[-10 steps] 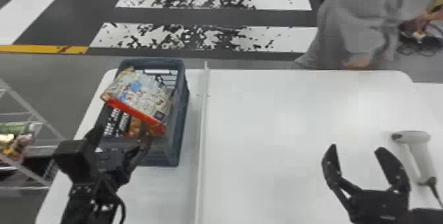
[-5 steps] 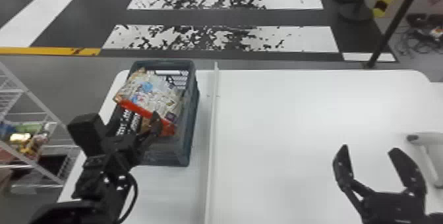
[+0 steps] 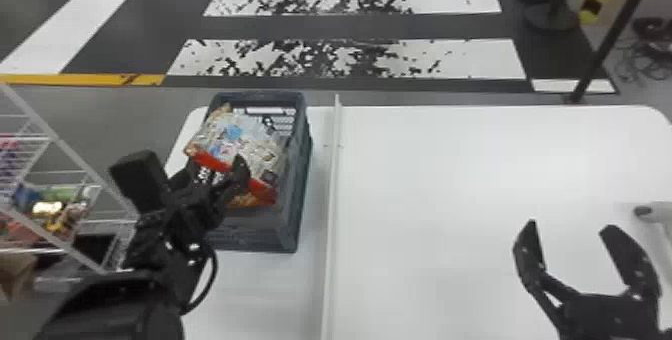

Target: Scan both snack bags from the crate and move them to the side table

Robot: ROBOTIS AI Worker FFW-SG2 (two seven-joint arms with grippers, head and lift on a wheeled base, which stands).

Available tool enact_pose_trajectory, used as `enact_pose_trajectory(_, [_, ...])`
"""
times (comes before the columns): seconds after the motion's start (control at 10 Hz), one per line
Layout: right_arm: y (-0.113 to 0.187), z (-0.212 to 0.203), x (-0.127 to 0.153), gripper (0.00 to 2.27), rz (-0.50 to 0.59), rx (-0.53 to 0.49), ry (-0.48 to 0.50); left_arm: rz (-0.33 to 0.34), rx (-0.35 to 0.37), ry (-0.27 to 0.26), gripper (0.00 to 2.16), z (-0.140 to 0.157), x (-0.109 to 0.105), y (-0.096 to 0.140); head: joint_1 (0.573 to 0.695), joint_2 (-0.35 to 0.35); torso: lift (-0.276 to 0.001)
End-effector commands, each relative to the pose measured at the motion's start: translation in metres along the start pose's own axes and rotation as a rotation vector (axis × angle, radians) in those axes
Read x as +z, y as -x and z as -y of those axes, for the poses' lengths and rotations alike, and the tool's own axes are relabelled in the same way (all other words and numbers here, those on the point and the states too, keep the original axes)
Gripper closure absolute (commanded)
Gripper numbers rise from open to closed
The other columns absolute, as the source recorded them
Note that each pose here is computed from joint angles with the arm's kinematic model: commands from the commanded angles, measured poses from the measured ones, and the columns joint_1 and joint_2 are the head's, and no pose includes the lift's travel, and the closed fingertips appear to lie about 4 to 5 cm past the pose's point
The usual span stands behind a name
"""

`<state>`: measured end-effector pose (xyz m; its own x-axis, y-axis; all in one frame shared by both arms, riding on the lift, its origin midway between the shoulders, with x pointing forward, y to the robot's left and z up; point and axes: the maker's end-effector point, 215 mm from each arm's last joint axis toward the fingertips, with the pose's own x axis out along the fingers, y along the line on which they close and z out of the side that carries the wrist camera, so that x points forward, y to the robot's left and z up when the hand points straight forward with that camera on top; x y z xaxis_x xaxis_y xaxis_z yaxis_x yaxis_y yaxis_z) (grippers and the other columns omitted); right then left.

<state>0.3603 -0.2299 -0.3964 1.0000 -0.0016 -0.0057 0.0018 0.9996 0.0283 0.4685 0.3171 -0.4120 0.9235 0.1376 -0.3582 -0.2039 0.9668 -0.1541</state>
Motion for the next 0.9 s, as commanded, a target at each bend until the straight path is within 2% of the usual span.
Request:
enact_pose_trajectory(0.0, [0.0, 0.0, 0.001, 0.09, 0.002, 0.001, 0.001, -0.017, -0.006, 0.026, 0.1, 0.004, -0.001, -0.015, 0.695, 0.119, -0.075])
enact_pose_trajectory(0.4, [-0.001, -0.001, -0.001, 0.09, -0.003, 0.009, 0.007, -0.043, 0.0, 0.048, 0.1, 0.006, -0.011, -0.032, 0.695, 0.115, -0.075])
enact_pose_trajectory(0.6, [-0.001, -0.004, -0.001, 0.09, -0.007, 0.014, 0.009, -0.041, 0.013, 0.05, 0.1, 0.005, -0.009, -0.036, 0.695, 0.114, -0.075])
enact_pose_trajectory(0.8, [-0.002, -0.006, -0.001, 0.09, -0.005, 0.017, 0.009, -0.047, 0.035, 0.049, 0.22, 0.006, -0.011, -0.043, 0.695, 0.119, -0.075])
